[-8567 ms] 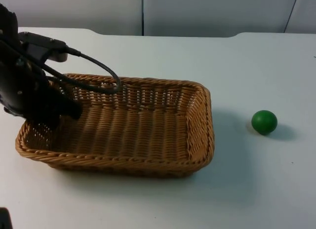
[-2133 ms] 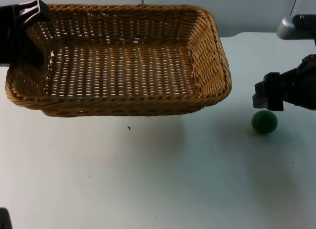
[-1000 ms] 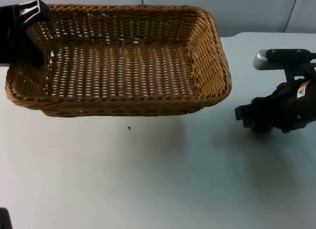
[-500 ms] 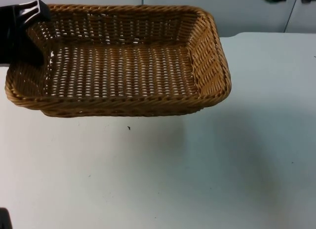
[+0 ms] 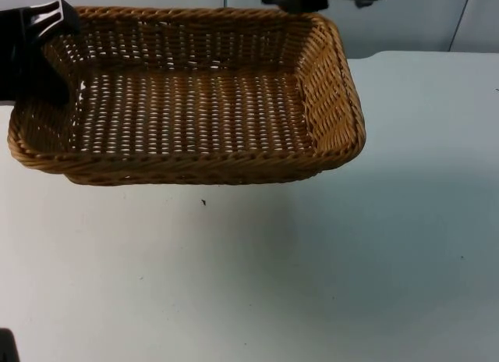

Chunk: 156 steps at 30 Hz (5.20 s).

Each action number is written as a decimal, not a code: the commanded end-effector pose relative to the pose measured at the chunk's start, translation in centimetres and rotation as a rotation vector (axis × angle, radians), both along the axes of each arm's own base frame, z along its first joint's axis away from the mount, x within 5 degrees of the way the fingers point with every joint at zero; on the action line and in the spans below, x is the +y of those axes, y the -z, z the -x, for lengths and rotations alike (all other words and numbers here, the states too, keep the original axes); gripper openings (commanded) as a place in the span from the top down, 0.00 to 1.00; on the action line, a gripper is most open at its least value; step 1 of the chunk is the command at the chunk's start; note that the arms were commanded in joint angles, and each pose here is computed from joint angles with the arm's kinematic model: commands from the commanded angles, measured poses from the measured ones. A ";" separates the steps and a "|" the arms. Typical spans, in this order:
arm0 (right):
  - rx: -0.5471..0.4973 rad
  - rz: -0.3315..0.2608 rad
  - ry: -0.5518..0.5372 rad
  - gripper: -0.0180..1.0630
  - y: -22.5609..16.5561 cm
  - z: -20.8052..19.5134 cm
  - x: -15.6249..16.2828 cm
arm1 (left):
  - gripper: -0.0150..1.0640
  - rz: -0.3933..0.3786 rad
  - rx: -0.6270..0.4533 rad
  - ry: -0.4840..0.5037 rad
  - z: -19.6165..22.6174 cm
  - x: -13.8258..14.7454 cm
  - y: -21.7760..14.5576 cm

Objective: Pick up the basket with the left hand and place the ball into the basket with the right hand.

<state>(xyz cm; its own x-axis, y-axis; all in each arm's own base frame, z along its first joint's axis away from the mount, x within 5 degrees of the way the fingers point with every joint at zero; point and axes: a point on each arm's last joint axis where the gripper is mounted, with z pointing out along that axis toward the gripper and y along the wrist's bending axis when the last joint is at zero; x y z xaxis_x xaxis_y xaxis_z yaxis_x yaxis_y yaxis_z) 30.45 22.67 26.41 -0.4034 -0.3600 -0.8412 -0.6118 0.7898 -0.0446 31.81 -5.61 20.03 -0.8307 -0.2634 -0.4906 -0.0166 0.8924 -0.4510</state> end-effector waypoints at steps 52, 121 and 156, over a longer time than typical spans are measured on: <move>0.063 0.049 -0.100 0.54 7.5 -3.5 8.3 | 0.99 0.005 -0.024 -0.027 -0.1 0.2 -0.5; -0.266 -0.151 0.019 0.38 -14.8 -0.4 -0.6 | 0.57 -0.224 0.008 0.212 -4.1 1.2 -1.5; -0.192 0.194 0.173 0.99 -16.1 2.9 -5.0 | 0.99 -0.399 -0.656 0.253 29.9 3.0 -16.2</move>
<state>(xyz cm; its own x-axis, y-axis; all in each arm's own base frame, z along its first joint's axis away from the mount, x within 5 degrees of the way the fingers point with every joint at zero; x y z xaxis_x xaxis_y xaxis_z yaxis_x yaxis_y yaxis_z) 27.81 18.12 41.89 -0.3246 -0.4607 -0.8261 -0.4692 0.8368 -0.2822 2.35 -2.73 36.39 -0.3477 0.1947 -0.9172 0.3764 0.9249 0.0537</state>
